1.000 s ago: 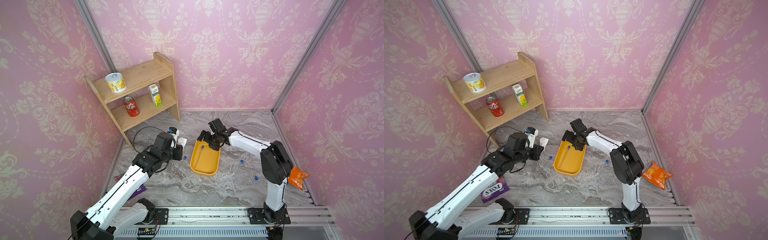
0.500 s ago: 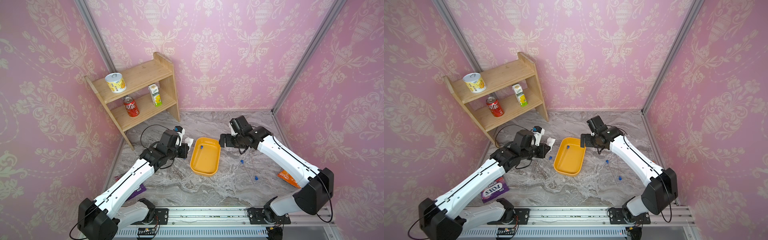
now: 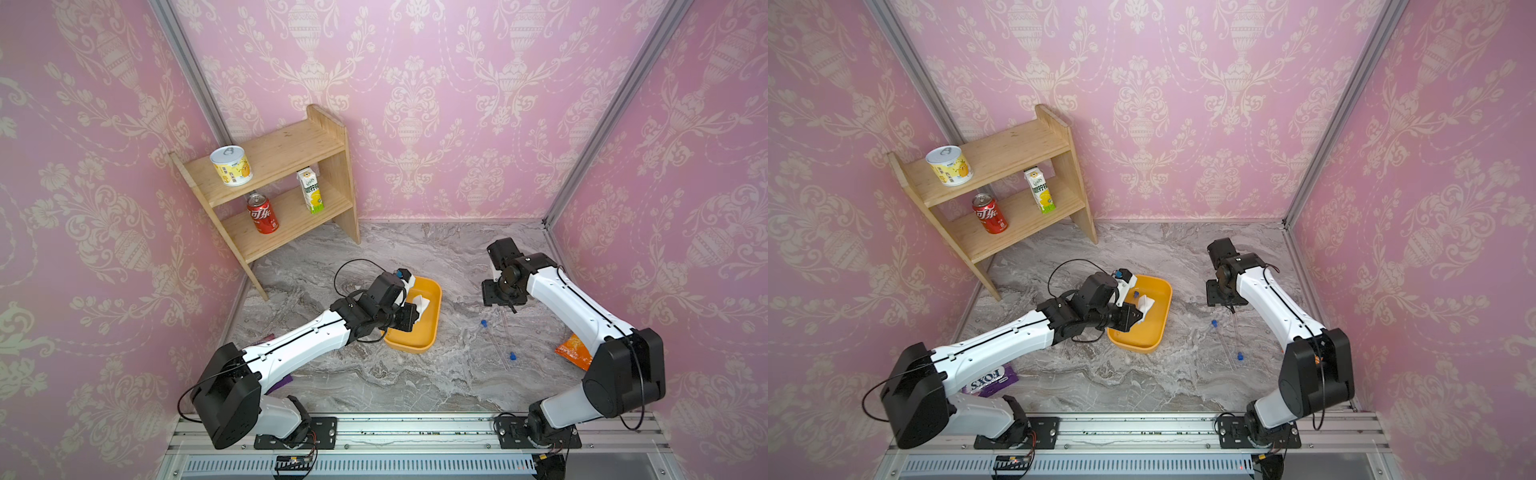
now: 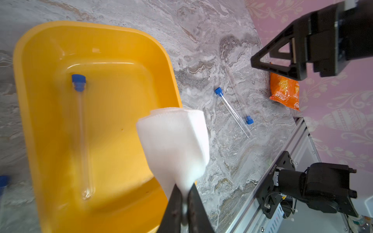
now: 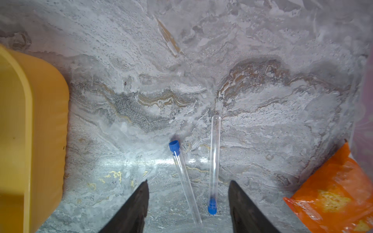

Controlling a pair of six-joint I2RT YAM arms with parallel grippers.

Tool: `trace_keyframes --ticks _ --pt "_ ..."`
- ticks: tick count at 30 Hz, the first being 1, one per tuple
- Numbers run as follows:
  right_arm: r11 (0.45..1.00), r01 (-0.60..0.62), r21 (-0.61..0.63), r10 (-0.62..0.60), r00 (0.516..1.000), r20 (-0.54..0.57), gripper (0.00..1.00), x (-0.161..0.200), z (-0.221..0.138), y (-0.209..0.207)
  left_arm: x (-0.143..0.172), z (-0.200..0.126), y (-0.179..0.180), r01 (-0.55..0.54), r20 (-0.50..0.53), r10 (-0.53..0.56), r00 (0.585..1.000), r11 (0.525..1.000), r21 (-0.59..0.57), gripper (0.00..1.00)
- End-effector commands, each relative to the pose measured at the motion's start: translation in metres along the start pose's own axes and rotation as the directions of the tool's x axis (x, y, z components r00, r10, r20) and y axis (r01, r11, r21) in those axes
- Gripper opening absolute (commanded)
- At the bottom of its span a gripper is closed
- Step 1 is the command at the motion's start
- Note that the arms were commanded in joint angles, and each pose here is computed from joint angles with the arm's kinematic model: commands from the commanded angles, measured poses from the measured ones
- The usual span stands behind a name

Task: Wipe the exteriors of test tubes
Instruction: Pick up the test tube at the center of the board.

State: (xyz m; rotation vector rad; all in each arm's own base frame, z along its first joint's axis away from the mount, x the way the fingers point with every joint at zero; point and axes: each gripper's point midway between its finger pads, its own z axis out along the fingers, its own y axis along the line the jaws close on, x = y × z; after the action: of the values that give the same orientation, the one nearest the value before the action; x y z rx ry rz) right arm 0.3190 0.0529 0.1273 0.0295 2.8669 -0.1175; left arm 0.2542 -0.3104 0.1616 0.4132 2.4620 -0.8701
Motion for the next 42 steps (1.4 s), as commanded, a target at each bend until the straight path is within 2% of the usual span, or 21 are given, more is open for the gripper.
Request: trace_keyframes --ticks 1,10,18,23,24,28,42 --pt "0.999 0.003 -0.048 -0.005 0.999 -0.031 0.45 -0.007 0.010 0.009 -0.007 0.005 -0.021 0.013 0.018 -0.014 1.000 0.997 0.070 0.10" --pt "0.998 0.006 -0.062 -0.014 0.991 -0.132 0.39 0.002 0.058 0.020 -0.003 0.005 -0.021 -0.002 0.003 0.002 1.000 0.998 0.061 0.10" --pt "0.998 0.001 -0.070 -0.013 0.984 -0.178 0.38 0.013 0.080 0.023 -0.003 0.005 -0.020 -0.013 -0.003 0.013 1.000 0.999 0.053 0.10" --pt "0.997 -0.017 -0.075 0.004 0.984 -0.178 0.38 0.017 0.084 0.024 -0.002 0.006 -0.019 -0.015 -0.008 0.015 1.000 0.999 0.052 0.10" --pt "0.998 -0.019 -0.068 0.005 0.979 -0.204 0.38 0.030 0.090 0.022 -0.002 0.006 -0.020 -0.017 -0.011 0.018 1.000 0.998 0.054 0.10" --pt "0.998 -0.030 -0.061 0.016 0.977 -0.215 0.38 0.037 0.096 0.021 -0.002 0.008 -0.021 -0.017 -0.020 0.018 1.000 0.998 0.060 0.10" --pt "0.997 -0.037 -0.060 0.022 0.974 -0.227 0.35 0.046 0.102 0.021 -0.004 0.010 -0.022 -0.023 -0.026 0.025 0.999 0.998 0.058 0.10"
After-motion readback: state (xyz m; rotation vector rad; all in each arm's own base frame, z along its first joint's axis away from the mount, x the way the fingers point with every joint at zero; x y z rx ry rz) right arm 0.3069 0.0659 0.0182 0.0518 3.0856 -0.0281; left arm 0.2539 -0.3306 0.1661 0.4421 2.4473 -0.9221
